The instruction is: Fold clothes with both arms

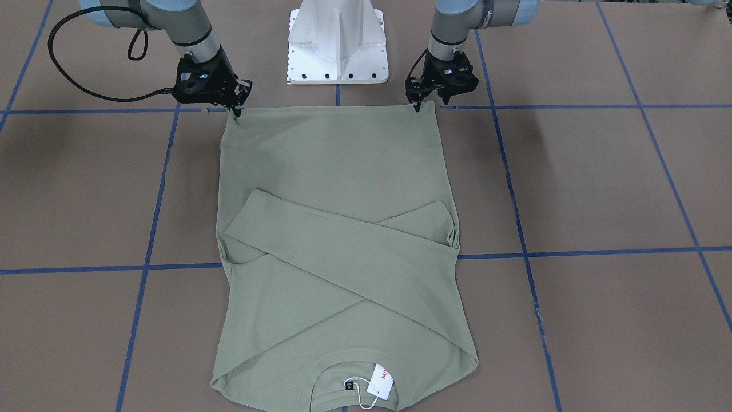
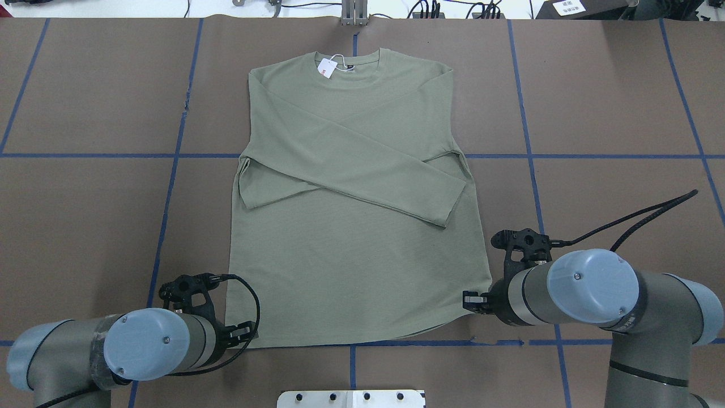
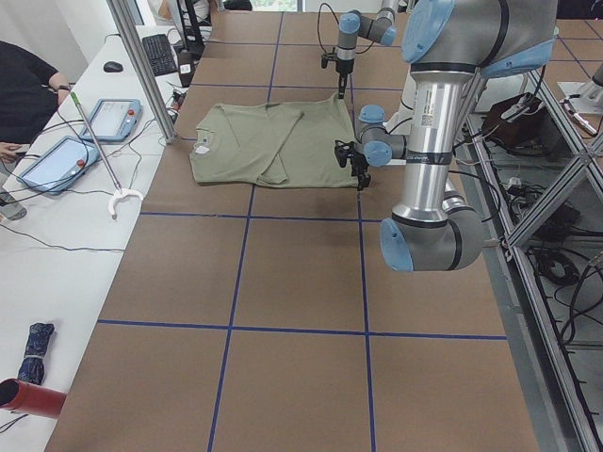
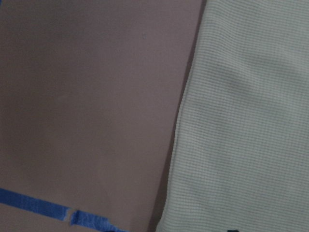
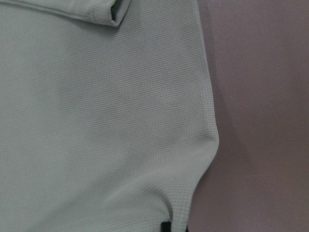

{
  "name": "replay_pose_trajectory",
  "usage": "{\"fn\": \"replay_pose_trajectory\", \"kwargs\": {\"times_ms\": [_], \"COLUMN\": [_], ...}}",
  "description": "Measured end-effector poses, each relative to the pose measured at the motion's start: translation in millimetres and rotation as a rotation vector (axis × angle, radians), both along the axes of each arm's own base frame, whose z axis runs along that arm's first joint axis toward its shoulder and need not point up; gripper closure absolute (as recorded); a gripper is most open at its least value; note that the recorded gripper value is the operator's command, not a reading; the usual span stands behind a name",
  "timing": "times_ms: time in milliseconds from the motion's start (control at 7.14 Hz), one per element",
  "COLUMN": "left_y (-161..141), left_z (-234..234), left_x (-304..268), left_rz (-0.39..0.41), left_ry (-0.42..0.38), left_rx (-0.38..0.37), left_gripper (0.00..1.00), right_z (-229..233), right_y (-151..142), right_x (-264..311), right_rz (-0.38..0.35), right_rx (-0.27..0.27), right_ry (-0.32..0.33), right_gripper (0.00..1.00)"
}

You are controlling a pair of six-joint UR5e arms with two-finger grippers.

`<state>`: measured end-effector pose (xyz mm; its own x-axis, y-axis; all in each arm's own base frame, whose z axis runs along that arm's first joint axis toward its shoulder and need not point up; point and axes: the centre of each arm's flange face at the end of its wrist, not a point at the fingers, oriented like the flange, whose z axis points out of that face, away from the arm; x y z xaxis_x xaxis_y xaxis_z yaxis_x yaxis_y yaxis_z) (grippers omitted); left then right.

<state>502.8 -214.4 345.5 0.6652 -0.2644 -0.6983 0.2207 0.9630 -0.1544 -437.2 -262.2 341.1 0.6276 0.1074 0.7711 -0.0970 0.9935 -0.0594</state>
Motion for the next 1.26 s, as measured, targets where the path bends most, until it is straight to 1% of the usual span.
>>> {"fn": "replay_pose_trajectory", "kwargs": {"times_ms": [140, 280, 560, 701, 981, 1261], "left_y": [1.2, 2.4, 4.3, 4.5, 4.3, 1.7], "left_z": [1.0, 2.4, 2.5, 1.9, -1.2, -8.1], "left_x": [1.0, 2.3, 3.8, 4.3, 5.1, 2.2], "left_rz": [0.002, 0.004, 0.005, 0.004, 0.003, -0.024], "left_ry": [-0.002, -0.005, -0.005, -0.004, 0.002, 0.019], "left_rx": [-0.001, -0.002, -0.006, -0.008, -0.009, -0.031], "left_gripper": [0.29, 0.38, 0.91, 1.00, 1.00, 1.00], "right_z": [0.0, 0.1, 0.6, 0.6, 0.6, -0.6], "right_y": [-0.2, -0.6, -1.9, -2.8, -3.6, -4.9], "right_x": [0.1, 0.4, 1.4, 2.0, 2.9, 6.3], "right_rz": [0.001, 0.002, 0.004, 0.005, 0.006, 0.008], "right_rx": [0.000, 0.001, 0.000, 0.000, 0.000, -0.001], "right_ry": [0.000, 0.000, 0.001, 0.001, 0.001, -0.003], "right_gripper": [1.00, 1.00, 1.00, 1.00, 1.00, 1.00]}}
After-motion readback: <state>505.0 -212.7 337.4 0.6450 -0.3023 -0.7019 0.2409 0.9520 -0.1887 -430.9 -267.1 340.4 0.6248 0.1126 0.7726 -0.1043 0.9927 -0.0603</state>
